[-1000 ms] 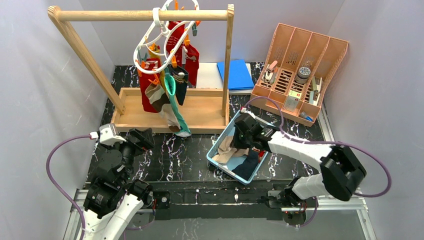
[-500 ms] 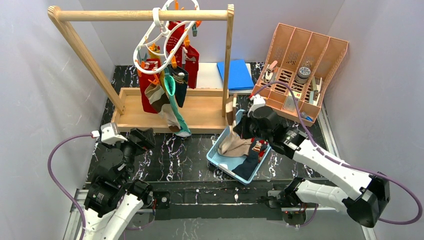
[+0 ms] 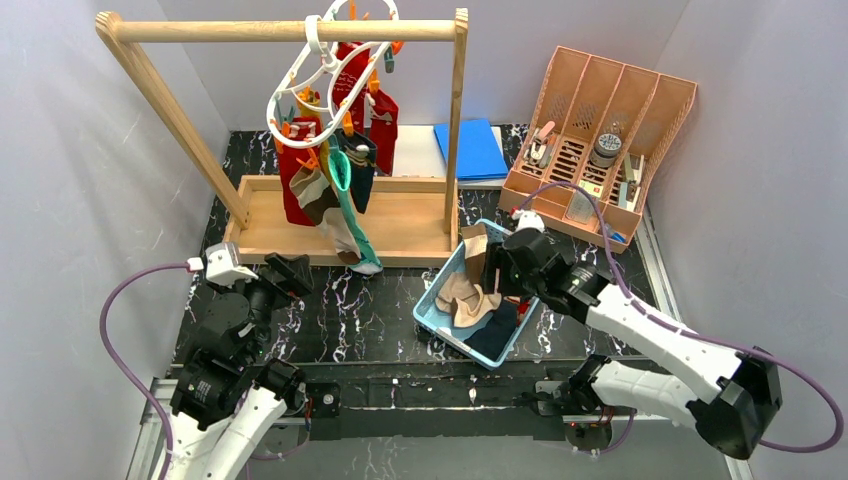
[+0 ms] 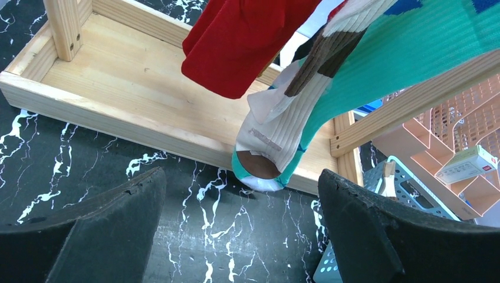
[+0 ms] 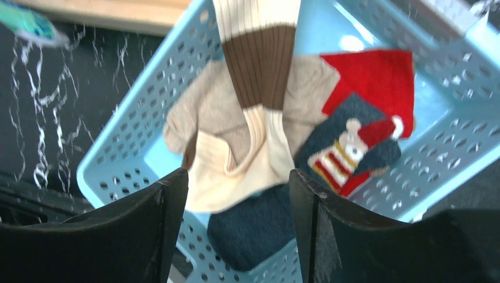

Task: Clip the socks to the hanger
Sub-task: Pick up the sock from the bin.

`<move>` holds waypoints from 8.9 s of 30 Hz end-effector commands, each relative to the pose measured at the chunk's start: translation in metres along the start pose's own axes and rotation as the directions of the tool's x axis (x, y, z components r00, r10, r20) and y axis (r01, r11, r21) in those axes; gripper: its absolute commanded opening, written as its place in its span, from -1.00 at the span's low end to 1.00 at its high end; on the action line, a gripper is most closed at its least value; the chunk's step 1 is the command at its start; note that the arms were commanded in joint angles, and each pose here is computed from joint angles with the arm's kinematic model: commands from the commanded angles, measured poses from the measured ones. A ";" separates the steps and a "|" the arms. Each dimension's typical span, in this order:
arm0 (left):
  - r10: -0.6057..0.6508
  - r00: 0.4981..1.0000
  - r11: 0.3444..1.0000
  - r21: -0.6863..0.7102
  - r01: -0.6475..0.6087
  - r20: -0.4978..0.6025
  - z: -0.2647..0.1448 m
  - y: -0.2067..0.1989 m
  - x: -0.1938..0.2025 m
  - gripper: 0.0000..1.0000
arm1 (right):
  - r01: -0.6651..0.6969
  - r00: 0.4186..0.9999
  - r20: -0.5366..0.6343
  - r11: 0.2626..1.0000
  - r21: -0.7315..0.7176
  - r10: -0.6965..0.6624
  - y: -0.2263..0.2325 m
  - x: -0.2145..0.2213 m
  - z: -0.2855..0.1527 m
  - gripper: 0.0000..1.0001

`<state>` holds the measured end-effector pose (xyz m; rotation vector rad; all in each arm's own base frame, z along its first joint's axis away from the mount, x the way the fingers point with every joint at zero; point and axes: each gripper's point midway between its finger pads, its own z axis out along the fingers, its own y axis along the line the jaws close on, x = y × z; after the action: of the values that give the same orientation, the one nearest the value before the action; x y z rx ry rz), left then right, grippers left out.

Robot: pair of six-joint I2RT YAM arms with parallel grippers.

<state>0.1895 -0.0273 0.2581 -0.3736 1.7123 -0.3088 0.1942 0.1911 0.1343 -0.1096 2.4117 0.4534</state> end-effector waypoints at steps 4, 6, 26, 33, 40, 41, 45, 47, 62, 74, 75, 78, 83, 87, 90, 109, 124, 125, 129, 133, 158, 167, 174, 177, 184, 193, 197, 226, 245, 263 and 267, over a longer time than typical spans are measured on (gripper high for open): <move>0.014 1.000 1.000 0.010 -0.014 -0.012 0.005 -0.004 0.003 0.97 | 0.016 0.984 0.177 0.993 -0.118 0.005 0.012 -0.067 0.027 0.46; 0.018 1.000 1.000 0.020 -0.018 -0.012 0.005 -0.005 0.003 0.97 | 0.024 0.978 0.207 0.989 -0.147 0.007 0.009 -0.078 0.037 0.44; 0.022 1.000 0.999 0.034 -0.022 -0.018 0.006 -0.008 0.005 0.97 | -0.081 0.987 0.119 0.973 -0.217 0.108 -0.015 -0.071 0.113 0.19; 0.028 0.999 0.999 0.035 -0.027 -0.022 0.006 -0.008 0.005 0.97 | -0.105 0.987 0.097 0.971 -0.213 0.128 -0.016 -0.067 0.127 -0.10; 0.022 1.000 1.000 0.020 -0.022 0.003 0.001 -0.004 -0.002 0.97 | -0.048 0.978 0.182 0.964 -0.261 0.098 -0.005 -0.087 0.099 -0.73; 0.020 1.000 1.000 0.020 -0.021 0.011 -0.001 -0.003 -0.004 0.97 | -0.033 0.979 0.186 0.963 -0.266 0.085 -0.003 -0.088 0.094 -0.84; 0.027 0.999 0.999 0.032 -0.028 0.046 -0.010 -0.005 -0.019 0.97 | 0.045 0.966 0.257 0.955 -0.293 0.033 0.010 -0.105 0.053 -0.97; 0.020 0.997 0.998 0.050 -0.023 0.075 -0.015 -0.008 -0.029 0.97 | 0.095 0.956 0.294 0.950 -0.297 -0.004 0.018 -0.111 0.029 -0.97; -0.004 0.997 0.856 0.516 -0.037 0.077 -0.045 -0.118 -0.082 0.97 | 0.551 0.807 0.569 0.555 -0.624 -0.162 0.112 -0.110 -0.176 -0.97; -0.101 0.994 0.423 0.904 0.068 -0.028 -0.070 -0.224 -0.096 0.90 | 0.650 0.735 0.679 0.286 -0.704 -0.001 0.163 -0.150 -0.240 -0.97; -0.109 0.993 0.393 0.916 0.080 -0.040 -0.071 -0.229 -0.095 0.87 | 0.648 0.736 0.677 0.278 -0.709 0.014 0.165 -0.153 -0.241 -0.97; -0.139 0.986 0.318 0.939 0.127 -0.087 -0.071 -0.239 -0.094 0.78 | 0.646 0.729 0.682 0.269 -0.714 0.057 0.168 -0.161 -0.243 -0.97; -0.141 0.979 0.249 0.952 0.178 -0.146 -0.066 -0.253 -0.092 0.58 | 0.649 0.724 0.682 0.235 -0.724 0.104 0.173 -0.166 -0.243 -0.97; -0.108 0.979 0.210 0.959 0.191 -0.172 -0.066 -0.263 -0.089 0.39 | 0.678 0.695 0.707 0.209 -0.705 0.132 0.180 -0.166 -0.242 -0.97; -0.096 0.978 0.203 0.958 0.203 -0.187 -0.064 -0.267 -0.085 0.37 | 0.710 0.669 0.732 0.177 -0.681 0.130 0.194 -0.160 -0.240 -0.97; -0.063 0.984 0.179 0.968 0.175 -0.166 -0.081 -0.258 -0.075 0.30 | 0.777 0.579 0.803 0.199 -0.597 0.143 0.218 -0.152 -0.228 -0.97; -0.082 0.986 0.147 0.977 0.155 -0.144 -0.090 -0.261 -0.084 0.41 | 0.747 0.616 0.771 0.191 -0.637 0.164 0.216 -0.145 -0.224 -0.97; -0.085 0.986 0.148 0.977 0.154 -0.143 -0.089 -0.262 -0.085 0.41 | 0.745 0.619 0.768 0.188 -0.640 0.165 0.217 -0.144 -0.223 -0.97; -0.092 0.985 0.140 0.978 0.155 -0.143 -0.087 -0.267 -0.090 0.38 | 0.739 0.625 0.763 0.189 -0.646 0.163 0.218 -0.142 -0.219 -0.97; -0.090 0.985 0.126 0.980 0.155 -0.145 -0.088 -0.270 -0.092 0.36 | 0.735 0.629 0.760 0.195 -0.650 0.163 0.219 -0.143 -0.216 -0.97; 0.280 0.906 0.058 0.936 -0.347 0.318 -0.091 -0.223 -0.020 -1.00 | 0.686 0.712 0.694 0.322 -0.653 -0.108 0.190 -0.119 -0.224 0.30; 0.404 0.786 -0.060 0.871 -0.488 0.468 -0.093 -0.205 -0.001 -1.00 | 0.569 0.822 0.472 0.428 -0.702 -0.319 0.198 -0.132 -0.207 0.34; 0.437 0.742 -0.076 0.843 -0.533 0.509 -0.094 -0.199 -0.002 -1.00 | 0.491 0.853 0.353 0.363 -0.792 -0.384 0.226 -0.114 -0.187 0.29; 0.436 0.747 -0.082 0.849 -0.523 0.502 -0.096 -0.198 0.000 -1.00 | 0.476 0.853 0.327 0.349 -0.807 -0.406 0.251 -0.102 -0.182 0.20; 0.432 0.745 -0.080 0.844 -0.530 0.509 -0.098 -0.197 -0.002 -1.00 | 0.492 0.838 0.301 0.391 -0.778 -0.454 0.266 -0.089 -0.161 0.11; 0.432 0.742 -0.080 0.842 -0.534 0.512 -0.099 -0.197 -0.003 -1.00 | 0.508 0.842 0.331 0.420 -0.752 -0.427 0.267 -0.090 -0.164 0.20; 0.432 0.742 -0.076 0.841 -0.536 0.512 -0.101 -0.195 -0.003 -1.00 | 0.527 0.845 0.382 0.465 -0.712 -0.374 0.262 -0.106 -0.170 0.24; 0.431 0.733 -0.075 0.831 -0.551 0.526 -0.099 -0.199 -0.010 -1.00 | 0.541 0.821 0.334 0.442 -0.716 -0.463 0.255 -0.079 -0.155 0.22; 0.439 0.734 -0.078 0.836 -0.544 0.518 -0.097 -0.197 -0.005 -1.00 | 0.559 0.823 0.428 0.398 -0.727 -0.373 0.270 -0.099 -0.176 0.29; 0.437 0.733 -0.074 0.833 -0.549 0.522 -0.098 -0.197 -0.007 -1.00 | 0.566 0.814 0.408 0.406 -0.717 -0.415 0.266 -0.089 -0.165 0.26; 0.442 0.732 -0.070 0.834 -0.547 0.518 -0.096 -0.195 -0.004 -1.00 | 0.571 0.814 0.434 0.392 -0.721 -0.387 0.266 -0.093 -0.176 0.28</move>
<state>0.1120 -0.2047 0.3514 1.2800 1.0727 -0.7717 0.1143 0.3806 0.3675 -1.1419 1.7357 1.1891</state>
